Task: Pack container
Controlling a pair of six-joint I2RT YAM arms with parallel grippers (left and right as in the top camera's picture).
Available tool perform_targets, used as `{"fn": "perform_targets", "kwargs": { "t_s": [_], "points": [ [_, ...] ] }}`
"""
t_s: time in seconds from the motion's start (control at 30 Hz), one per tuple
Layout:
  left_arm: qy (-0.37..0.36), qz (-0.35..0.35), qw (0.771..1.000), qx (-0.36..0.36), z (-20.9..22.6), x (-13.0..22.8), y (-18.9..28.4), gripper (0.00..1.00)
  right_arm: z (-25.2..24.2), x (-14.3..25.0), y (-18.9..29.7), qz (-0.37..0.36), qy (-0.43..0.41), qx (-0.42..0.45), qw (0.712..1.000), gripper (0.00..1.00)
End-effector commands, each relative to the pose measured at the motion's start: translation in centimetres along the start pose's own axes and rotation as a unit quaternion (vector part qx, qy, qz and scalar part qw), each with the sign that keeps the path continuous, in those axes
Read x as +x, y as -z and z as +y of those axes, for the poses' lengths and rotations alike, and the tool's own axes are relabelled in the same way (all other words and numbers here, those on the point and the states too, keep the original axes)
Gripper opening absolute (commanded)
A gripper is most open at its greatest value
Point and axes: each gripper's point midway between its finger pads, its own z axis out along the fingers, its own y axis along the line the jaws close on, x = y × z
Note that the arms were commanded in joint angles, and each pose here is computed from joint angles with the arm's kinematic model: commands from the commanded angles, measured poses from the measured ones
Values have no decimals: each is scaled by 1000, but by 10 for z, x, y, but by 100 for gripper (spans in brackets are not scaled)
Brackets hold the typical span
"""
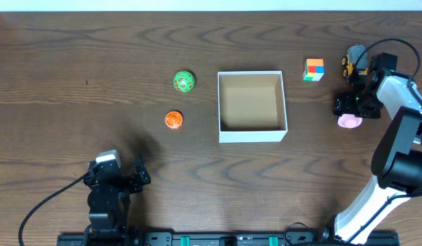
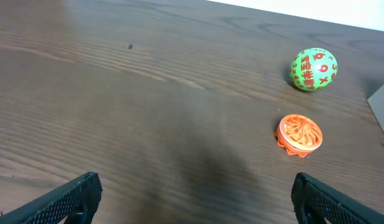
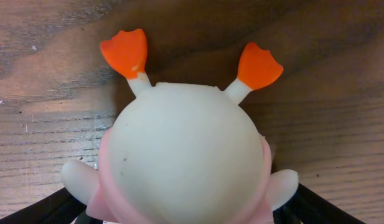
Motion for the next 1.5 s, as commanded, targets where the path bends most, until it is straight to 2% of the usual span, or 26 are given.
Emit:
{"fn": "perform_targets", "kwargs": {
  "t_s": [0.0,0.1,0.13,0.2,0.3,0.67,0.77,1.2,1.47],
  "points": [
    [3,5,1000,-4,2,6,-3,98,1,-13,3,-12,-3,1,1000,83],
    [3,5,1000,-4,2,6,-3,98,-1,-23,11,-22,-12,3,1000,81],
    [3,5,1000,-4,2,6,-3,98,-1,-27,14,-27,-16,4,1000,78],
    [3,5,1000,-4,2,6,-3,98,-2,-35,23,-35,-21,2,999,64],
    [3,5,1000,-4,2,6,-3,98,-1,-39,29,-37,-24,-1,999,60],
    [3,6,1000,-4,2,7,-3,98,6,-24,30,-3,-20,-7,1000,69],
    [3,6,1000,-4,2,6,-3,98,7,-20,30,5,-20,-8,1000,74],
    [3,6,1000,-4,2,6,-3,98,4,-16,21,14,-16,0,1000,80],
    [3,6,1000,-4,2,6,-3,98,5,-7,3,40,-14,-4,999,88]
  ]
}}
